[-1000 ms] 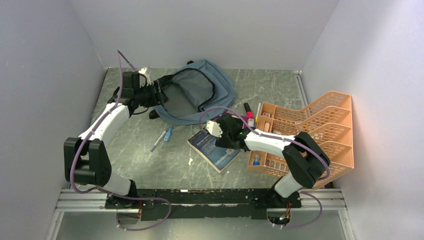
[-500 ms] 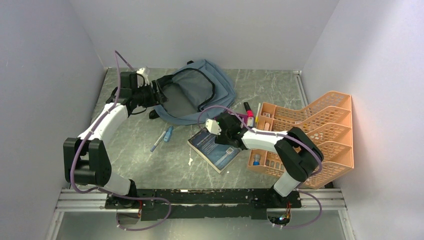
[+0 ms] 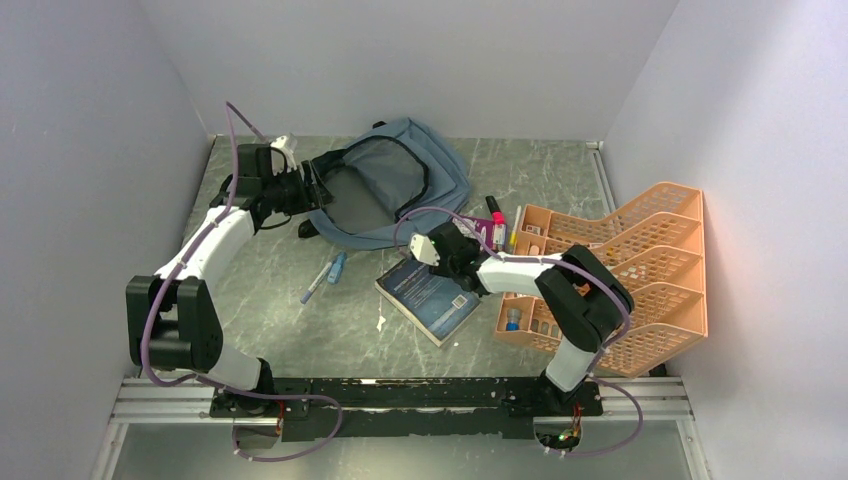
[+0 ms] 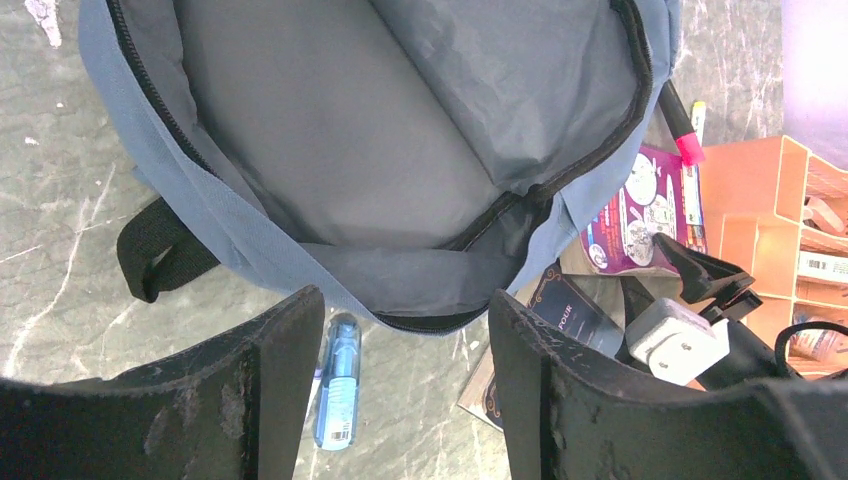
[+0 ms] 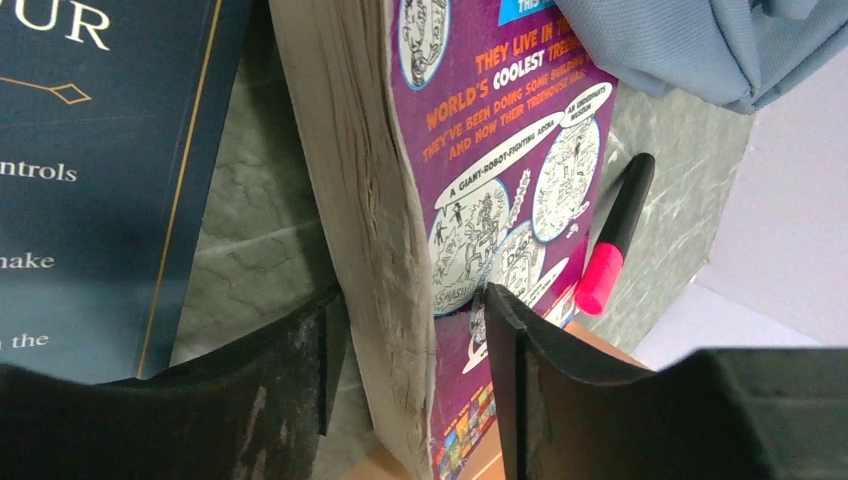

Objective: Pack the student bag
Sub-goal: Pick up the book from the center of the board.

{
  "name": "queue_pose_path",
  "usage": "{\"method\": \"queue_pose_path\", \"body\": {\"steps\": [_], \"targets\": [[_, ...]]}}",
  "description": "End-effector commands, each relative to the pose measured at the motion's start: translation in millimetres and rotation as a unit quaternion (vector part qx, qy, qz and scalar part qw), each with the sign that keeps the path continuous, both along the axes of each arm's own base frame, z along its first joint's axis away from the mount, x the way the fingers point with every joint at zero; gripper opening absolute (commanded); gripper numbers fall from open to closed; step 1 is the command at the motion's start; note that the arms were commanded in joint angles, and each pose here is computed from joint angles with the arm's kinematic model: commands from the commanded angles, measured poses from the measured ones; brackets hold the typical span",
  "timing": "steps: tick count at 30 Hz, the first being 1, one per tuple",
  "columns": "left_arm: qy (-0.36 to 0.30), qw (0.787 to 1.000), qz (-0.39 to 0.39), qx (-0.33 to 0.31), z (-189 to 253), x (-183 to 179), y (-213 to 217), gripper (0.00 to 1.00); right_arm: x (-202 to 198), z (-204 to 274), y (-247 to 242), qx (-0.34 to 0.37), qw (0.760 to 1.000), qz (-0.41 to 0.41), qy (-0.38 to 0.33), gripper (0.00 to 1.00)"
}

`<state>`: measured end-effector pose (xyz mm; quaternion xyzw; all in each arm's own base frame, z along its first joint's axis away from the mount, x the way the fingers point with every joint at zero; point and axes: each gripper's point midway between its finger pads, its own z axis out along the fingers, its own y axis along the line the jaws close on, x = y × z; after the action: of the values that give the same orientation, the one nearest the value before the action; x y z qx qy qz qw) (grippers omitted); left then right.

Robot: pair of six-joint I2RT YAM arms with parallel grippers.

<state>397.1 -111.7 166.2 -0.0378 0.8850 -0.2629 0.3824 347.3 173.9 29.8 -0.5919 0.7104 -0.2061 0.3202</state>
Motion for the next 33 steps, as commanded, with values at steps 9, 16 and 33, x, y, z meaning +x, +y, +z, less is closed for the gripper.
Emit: {"method": "queue_pose_path", "body": {"steps": [9, 16, 33], "targets": [[-0.013, 1.000, -0.010, -0.019, 4.8, 1.5, -3.2, 0.66, 0.9, 15.1, 9.5, 0.068, 0.998, -0.010, -0.006, 0.26], [-0.025, 0.997, -0.044, -0.063, 11.1, -1.3, -21.2, 0.66, -1.7, 49.1, 20.4, 0.122, 0.992, -0.007, -0.014, 0.17], [-0.080, 0.987, -0.102, -0.093, 49.9, -4.3, -69.9, 0.71, -35.6, 111.5, 42.5, 0.246, 0.969, 0.004, 0.032, 0.00]]}}
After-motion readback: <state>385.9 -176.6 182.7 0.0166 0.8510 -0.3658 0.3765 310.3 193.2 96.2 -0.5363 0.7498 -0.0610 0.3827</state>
